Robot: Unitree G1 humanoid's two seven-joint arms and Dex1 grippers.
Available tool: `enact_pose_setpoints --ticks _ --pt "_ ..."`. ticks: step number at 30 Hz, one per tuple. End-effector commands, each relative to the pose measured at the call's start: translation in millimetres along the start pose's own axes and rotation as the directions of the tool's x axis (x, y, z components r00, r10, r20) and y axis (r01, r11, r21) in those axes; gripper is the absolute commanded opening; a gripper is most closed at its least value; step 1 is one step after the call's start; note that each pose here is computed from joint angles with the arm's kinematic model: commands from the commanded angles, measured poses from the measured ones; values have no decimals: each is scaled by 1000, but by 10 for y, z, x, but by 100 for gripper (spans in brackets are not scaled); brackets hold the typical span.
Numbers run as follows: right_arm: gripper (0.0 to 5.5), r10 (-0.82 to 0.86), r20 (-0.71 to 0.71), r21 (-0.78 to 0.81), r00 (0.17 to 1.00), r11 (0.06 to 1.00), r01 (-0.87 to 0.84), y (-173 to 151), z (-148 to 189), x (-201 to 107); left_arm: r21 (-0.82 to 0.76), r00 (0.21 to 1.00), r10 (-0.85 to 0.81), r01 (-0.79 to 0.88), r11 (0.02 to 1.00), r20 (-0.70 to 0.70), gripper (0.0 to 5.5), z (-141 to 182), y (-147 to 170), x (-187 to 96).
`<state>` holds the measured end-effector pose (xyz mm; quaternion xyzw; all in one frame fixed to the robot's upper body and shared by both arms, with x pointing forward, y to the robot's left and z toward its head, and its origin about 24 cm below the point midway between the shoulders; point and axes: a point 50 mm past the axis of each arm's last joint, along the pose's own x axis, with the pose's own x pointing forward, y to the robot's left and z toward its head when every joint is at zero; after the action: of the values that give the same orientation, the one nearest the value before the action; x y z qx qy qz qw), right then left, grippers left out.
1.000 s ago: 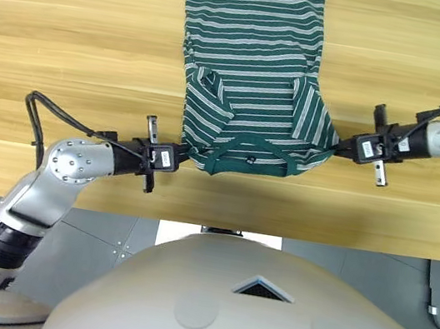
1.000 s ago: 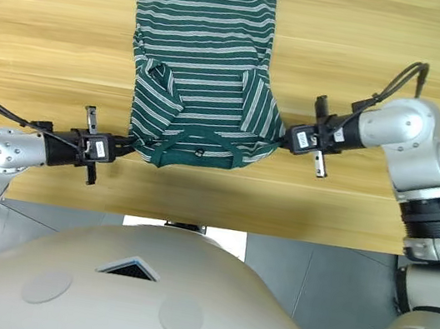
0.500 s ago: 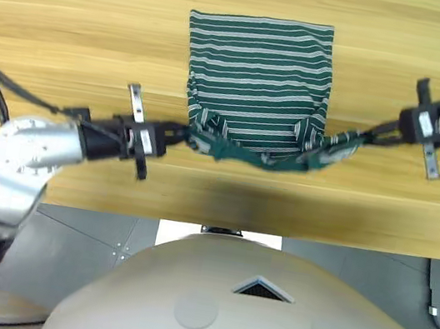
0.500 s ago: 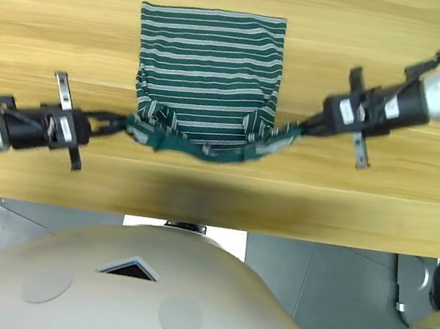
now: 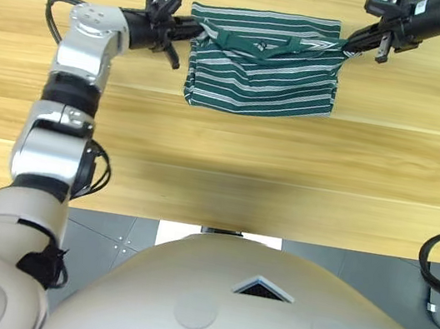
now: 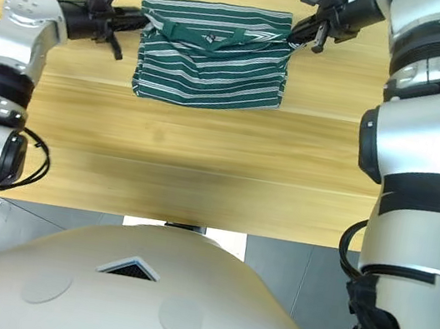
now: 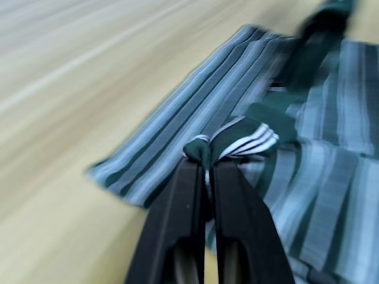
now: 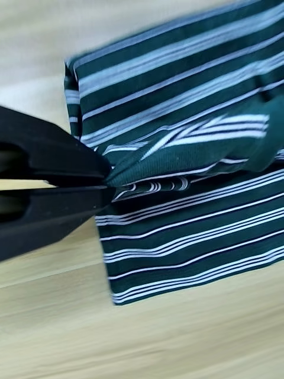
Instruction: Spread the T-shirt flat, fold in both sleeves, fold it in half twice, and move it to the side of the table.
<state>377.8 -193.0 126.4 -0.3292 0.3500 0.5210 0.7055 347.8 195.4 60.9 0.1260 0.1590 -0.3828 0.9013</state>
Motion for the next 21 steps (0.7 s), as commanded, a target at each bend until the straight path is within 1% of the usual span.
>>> enact_pose_setpoints --ticks 1,2,4,6,8,9,10,12,14,17,19,21 --pt "34 -155 12 66 988 986 154 -53 -76 56 -33 954 294 -293 956 49 0 158 289 57" --pt "42 -193 16 64 981 979 192 -72 -60 66 -49 938 343 -341 939 42 22 131 335 28" --pt "91 -270 46 60 962 962 267 -109 -20 70 -78 914 403 -399 914 44 61 118 386 -1" --pt "122 -374 92 72 923 927 368 -163 16 47 -114 913 405 -397 911 59 87 143 372 37" --pt "163 -478 127 80 869 878 471 -212 48 27 -140 918 392 -381 914 61 125 139 334 83" --pt "173 -514 159 85 843 858 507 -224 86 38 -146 923 382 -372 917 46 134 100 308 98" --pt "198 -533 180 88 827 846 526 -229 114 50 -150 926 376 -367 918 34 157 70 293 104" --pt "232 -495 297 82 817 865 494 -162 231 167 -119 939 343 -342 932 -20 186 -49 238 108" --pt "266 -421 389 45 820 897 439 -54 329 323 -112 939 344 -345 932 -31 216 -76 250 83" --pt "318 -326 515 29 793 931 364 111 539 541 -99 916 398 -393 914 41 263 49 375 -23" --pt "326 -319 588 114 743 942 315 251 676 759 -93 870 473 -464 881 140 303 188 474 -133" --pt "326 -349 591 213 727 937 276 427 726 1042 -122 798 550 -537 835 247 339 319 506 -239"
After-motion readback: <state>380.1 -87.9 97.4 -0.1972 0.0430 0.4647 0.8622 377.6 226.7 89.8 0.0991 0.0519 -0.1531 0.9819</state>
